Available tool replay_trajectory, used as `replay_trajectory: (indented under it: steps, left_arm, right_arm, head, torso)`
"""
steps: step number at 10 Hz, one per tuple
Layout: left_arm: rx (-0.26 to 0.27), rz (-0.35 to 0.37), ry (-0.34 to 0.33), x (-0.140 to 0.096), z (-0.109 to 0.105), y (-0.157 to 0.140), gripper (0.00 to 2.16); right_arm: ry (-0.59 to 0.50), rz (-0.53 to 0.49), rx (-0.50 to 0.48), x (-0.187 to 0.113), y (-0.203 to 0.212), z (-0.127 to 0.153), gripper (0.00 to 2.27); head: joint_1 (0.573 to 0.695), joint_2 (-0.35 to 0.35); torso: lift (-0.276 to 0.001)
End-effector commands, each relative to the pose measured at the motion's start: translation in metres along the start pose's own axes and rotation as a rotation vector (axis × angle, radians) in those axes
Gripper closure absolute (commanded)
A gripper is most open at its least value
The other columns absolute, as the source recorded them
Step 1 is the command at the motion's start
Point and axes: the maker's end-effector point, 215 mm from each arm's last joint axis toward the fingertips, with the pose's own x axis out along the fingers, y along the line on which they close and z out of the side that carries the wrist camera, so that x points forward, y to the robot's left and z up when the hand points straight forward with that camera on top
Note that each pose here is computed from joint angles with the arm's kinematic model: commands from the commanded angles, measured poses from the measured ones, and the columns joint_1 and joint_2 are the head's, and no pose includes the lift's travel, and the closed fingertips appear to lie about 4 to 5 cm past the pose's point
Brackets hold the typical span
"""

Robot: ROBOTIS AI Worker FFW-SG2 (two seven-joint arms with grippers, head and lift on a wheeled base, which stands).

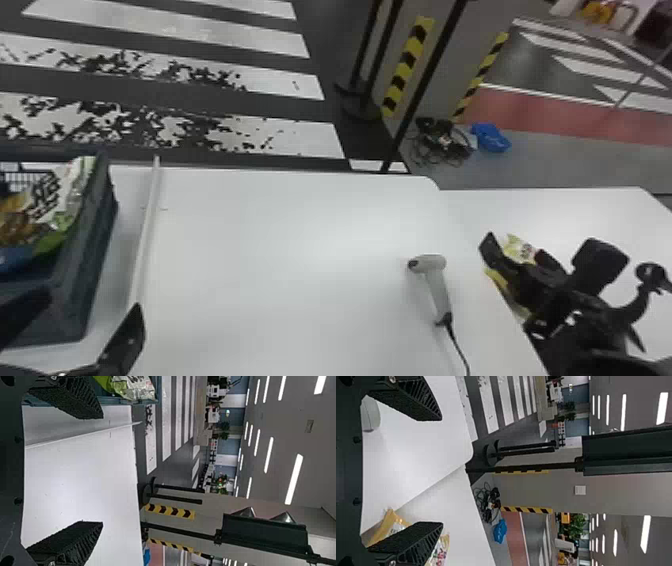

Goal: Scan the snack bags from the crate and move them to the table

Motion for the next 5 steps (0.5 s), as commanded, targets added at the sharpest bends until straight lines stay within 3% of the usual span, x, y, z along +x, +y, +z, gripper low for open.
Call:
replay_trajectory:
  steps: [1,3,5]
  left_arm:
    - [0.004,-0.006,-0.005,0.001,0.003,-0.005,0.03]
    - [0.009,-0.004,-0.010,0.002,0.005,-0.010,0.03]
    - [0.028,0.017,-0.007,0.004,0.003,-0.007,0.03]
  right_arm:
    - [0.017,0.067,0.037,-0.014,0.046,-0.010,0.05]
    - [0.046,0.167,0.057,-0.041,0.104,-0.035,0.07]
    - [0.024,0.230,0.068,-0.075,0.144,-0.041,0.07]
  head:
    - [0.695,-0.350]
    - [0.695,-0.350]
    - [0.695,-0.350]
  torso:
    - [-0.095]
    - [-0.095]
    - [-0.095]
